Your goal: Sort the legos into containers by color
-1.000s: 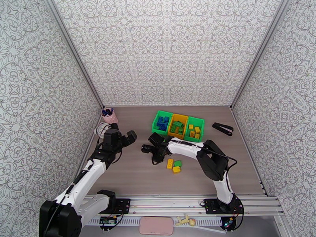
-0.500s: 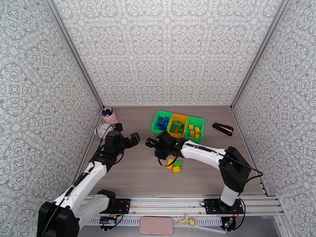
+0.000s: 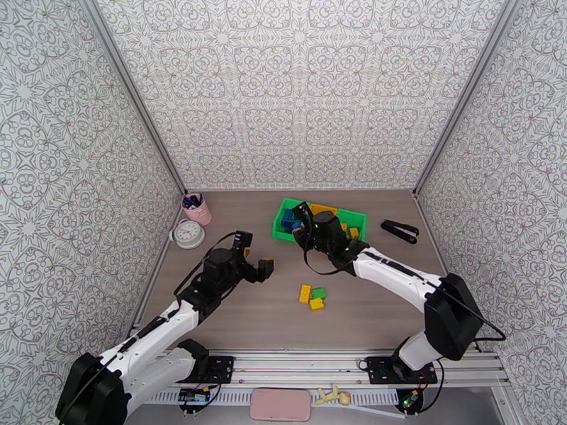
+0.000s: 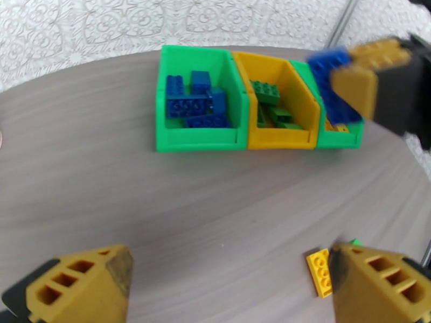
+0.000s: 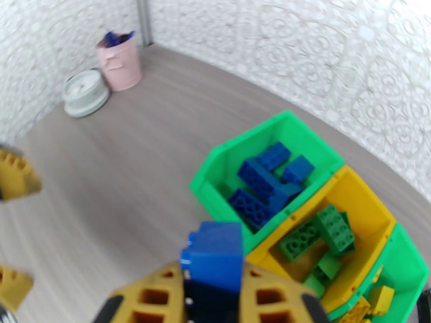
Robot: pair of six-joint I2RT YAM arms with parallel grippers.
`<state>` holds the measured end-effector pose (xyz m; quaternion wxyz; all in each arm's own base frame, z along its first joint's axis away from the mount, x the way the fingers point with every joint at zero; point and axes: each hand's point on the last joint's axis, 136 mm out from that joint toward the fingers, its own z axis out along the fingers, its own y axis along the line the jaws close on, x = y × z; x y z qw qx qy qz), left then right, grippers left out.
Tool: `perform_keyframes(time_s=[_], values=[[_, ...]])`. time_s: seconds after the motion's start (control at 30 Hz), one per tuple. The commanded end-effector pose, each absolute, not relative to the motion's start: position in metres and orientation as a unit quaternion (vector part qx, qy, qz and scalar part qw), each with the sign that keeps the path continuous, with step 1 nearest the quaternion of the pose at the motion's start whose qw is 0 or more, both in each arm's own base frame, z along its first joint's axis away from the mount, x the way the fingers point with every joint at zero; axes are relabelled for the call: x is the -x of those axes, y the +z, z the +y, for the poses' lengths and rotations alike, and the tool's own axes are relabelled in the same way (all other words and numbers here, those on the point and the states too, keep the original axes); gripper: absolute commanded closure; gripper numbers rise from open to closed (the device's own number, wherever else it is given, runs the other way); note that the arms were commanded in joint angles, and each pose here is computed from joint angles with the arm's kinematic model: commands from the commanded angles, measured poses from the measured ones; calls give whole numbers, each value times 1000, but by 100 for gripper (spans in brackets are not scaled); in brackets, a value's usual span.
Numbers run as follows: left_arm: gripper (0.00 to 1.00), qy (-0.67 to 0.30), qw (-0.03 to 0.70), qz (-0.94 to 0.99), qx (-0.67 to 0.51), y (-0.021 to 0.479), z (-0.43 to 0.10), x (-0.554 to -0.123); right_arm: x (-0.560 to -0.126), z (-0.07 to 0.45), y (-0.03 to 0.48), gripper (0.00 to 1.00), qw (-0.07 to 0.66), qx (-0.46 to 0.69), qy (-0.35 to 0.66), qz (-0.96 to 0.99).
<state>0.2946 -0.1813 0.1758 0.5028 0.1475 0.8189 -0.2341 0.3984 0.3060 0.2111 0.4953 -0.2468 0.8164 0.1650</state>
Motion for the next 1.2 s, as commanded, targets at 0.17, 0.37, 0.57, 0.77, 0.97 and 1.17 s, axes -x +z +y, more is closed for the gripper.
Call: perform_keyframes(time_s=[0.17, 0.37, 0.57, 0.77, 0.97, 1.17], values=[[0, -227, 515, 809, -171, 177, -188, -288, -478, 315, 194, 84, 512, 170, 160, 827], [0, -223, 514, 810, -172, 176, -183, -280, -509, 342, 165, 84, 497, 184, 186, 827], [0, -226, 514, 809, -172, 172, -181, -274, -534, 353, 146, 84, 490, 183, 204, 828], [0, -229, 518, 806, -170, 169, -182, -274, -539, 358, 143, 70, 472, 193, 214, 833], [0, -231, 520, 801, -186, 168, -185, -272, -524, 348, 164, 33, 480, 215, 202, 826], [0, -242, 516, 794, -212, 166, -193, -266, -490, 331, 181, 16, 493, 231, 208, 813]])
